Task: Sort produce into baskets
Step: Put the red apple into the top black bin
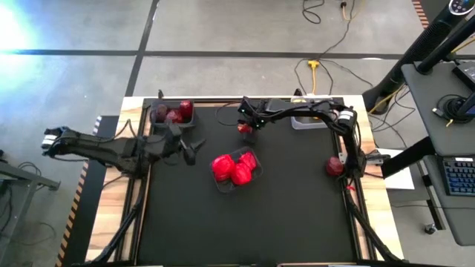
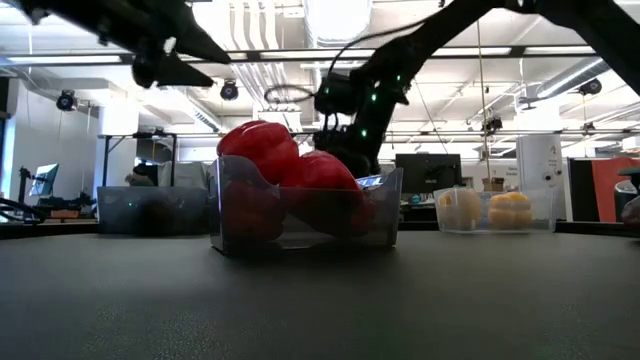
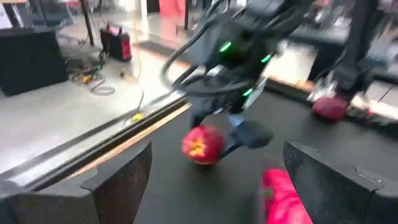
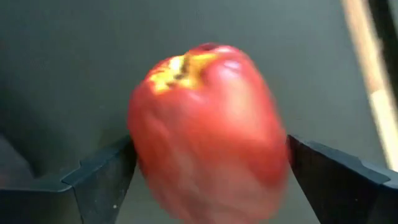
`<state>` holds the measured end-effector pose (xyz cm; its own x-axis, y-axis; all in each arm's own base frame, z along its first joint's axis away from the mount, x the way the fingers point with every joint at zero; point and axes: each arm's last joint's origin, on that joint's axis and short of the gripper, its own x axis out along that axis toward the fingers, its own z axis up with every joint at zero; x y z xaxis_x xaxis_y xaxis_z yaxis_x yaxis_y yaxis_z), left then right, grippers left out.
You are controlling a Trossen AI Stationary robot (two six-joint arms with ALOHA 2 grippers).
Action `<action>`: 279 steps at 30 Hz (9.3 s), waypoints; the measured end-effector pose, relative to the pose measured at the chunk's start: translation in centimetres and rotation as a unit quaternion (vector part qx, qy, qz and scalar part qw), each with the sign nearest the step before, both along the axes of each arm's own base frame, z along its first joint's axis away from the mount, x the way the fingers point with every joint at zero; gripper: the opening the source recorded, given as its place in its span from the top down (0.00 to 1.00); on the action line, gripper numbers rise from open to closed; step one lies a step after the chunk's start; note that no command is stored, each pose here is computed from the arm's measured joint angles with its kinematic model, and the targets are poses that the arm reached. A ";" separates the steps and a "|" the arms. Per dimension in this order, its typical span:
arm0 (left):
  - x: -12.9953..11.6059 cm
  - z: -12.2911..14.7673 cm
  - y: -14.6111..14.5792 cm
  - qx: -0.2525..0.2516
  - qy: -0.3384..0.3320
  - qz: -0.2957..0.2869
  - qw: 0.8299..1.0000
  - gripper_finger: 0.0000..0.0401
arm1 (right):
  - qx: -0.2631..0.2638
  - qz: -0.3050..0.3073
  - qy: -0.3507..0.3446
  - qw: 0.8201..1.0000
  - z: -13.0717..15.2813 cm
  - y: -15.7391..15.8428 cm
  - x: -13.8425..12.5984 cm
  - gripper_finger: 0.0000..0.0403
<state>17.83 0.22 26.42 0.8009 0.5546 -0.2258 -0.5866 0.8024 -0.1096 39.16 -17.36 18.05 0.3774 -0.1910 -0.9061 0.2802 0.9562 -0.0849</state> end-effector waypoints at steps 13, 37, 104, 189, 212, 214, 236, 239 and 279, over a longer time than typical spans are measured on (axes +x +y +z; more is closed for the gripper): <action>4.6 1.0 10.4 -0.029 0.120 -0.083 0.989 0.14 | -0.030 0.038 -0.095 0.994 10.9 5.8 -3.1 0.01; 11.8 -11.1 19.2 -0.010 0.207 -0.201 0.957 0.14 | -0.137 -0.012 -0.157 0.978 5.8 21.5 -9.0 0.01; 2.4 -5.5 15.2 -0.120 0.388 0.301 0.863 0.02 | -0.139 -0.026 -0.138 0.980 5.9 21.2 -9.3 0.01; 5.1 2.4 1.7 0.152 -0.196 -0.348 0.904 0.01 | 0.260 -0.248 0.540 0.761 -7.7 10.0 -20.0 0.32; 5.1 0.8 2.8 0.160 -0.077 -0.193 0.965 0.01 | 0.141 -0.214 0.333 0.908 3.7 9.9 -14.0 0.40; 5.0 0.3 3.1 0.153 -0.046 -0.158 0.974 0.01 | 0.127 -0.215 0.284 0.926 5.3 9.4 -13.4 0.39; 4.9 -6.2 11.1 -0.050 0.188 0.067 0.979 0.03 | -0.058 -0.119 -0.128 0.983 4.2 1.3 -4.3 0.41; 5.8 -6.5 11.3 -0.066 0.190 0.026 0.979 0.03 | -0.062 -0.132 -0.131 0.981 1.4 -0.4 -3.2 0.41; 15.5 -13.1 13.6 0.029 0.163 -0.152 0.974 0.03 | -0.161 -0.153 0.015 0.975 2.9 -0.7 -8.5 0.08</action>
<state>33.32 13.86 13.28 0.8216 0.3216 -0.4707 -0.3162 0.9441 0.0930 30.69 -18.07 20.97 0.2322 -0.5666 -0.7906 0.5411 0.7507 -0.3790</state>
